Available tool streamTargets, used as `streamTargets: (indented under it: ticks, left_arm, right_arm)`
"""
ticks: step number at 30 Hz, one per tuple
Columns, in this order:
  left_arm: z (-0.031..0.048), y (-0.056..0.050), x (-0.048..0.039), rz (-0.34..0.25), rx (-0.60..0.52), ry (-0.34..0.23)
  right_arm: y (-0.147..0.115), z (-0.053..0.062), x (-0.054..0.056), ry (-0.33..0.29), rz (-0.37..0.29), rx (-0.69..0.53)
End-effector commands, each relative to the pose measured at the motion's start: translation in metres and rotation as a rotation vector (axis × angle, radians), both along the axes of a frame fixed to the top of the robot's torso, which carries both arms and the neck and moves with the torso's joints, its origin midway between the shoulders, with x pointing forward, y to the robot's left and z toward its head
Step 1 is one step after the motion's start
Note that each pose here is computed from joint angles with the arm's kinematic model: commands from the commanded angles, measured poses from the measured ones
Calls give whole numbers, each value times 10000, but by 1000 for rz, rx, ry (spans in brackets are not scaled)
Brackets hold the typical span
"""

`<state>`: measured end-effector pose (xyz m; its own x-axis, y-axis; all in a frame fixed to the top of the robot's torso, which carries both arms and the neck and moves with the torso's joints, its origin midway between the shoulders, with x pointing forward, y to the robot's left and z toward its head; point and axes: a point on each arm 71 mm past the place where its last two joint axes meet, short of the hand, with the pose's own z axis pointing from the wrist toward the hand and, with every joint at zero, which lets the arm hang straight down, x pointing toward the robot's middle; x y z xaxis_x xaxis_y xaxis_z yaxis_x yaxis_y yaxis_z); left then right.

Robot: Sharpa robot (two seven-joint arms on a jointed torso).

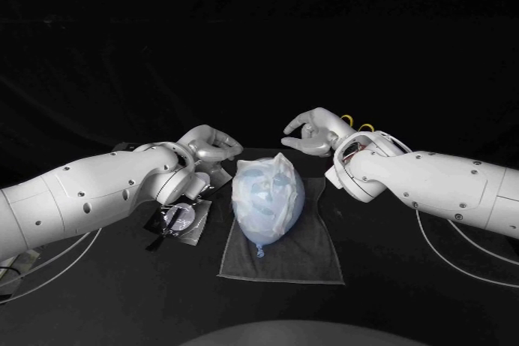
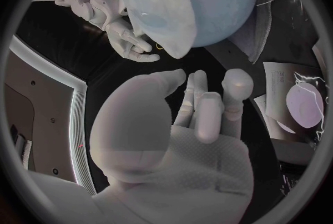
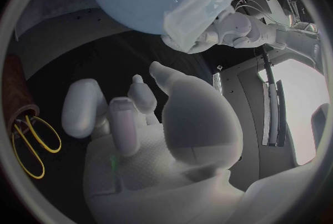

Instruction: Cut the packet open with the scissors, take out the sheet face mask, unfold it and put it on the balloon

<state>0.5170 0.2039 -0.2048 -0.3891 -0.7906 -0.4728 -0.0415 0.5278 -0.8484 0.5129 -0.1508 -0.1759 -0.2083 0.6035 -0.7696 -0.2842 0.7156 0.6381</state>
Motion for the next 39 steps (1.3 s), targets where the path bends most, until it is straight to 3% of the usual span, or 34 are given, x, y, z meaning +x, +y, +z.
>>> streamTargets:
  ticks: [1, 12, 18, 26, 32, 39]
  left_arm:
    - [-1, 14, 7, 23, 12, 15]
    - [20, 132, -9, 54, -4, -2]
    - [111, 157, -78, 16, -129, -66]
    - [207, 151, -259, -103, -230, -150]
    - [156, 165, -402, -156, -196, -201]
    - [2, 167, -535, -207, -117, -232]
  right_arm:
    - [-28, -4, 9, 8, -15, -9]
    - [-150, 27, -22, -20, -27, 14]
    - [-188, 87, -171, -44, 41, 69]
    - [-251, 139, -466, -39, 141, 138]
    - [-335, 89, -625, -8, 164, 180]
    - [-423, 6, -740, 34, 160, 200]
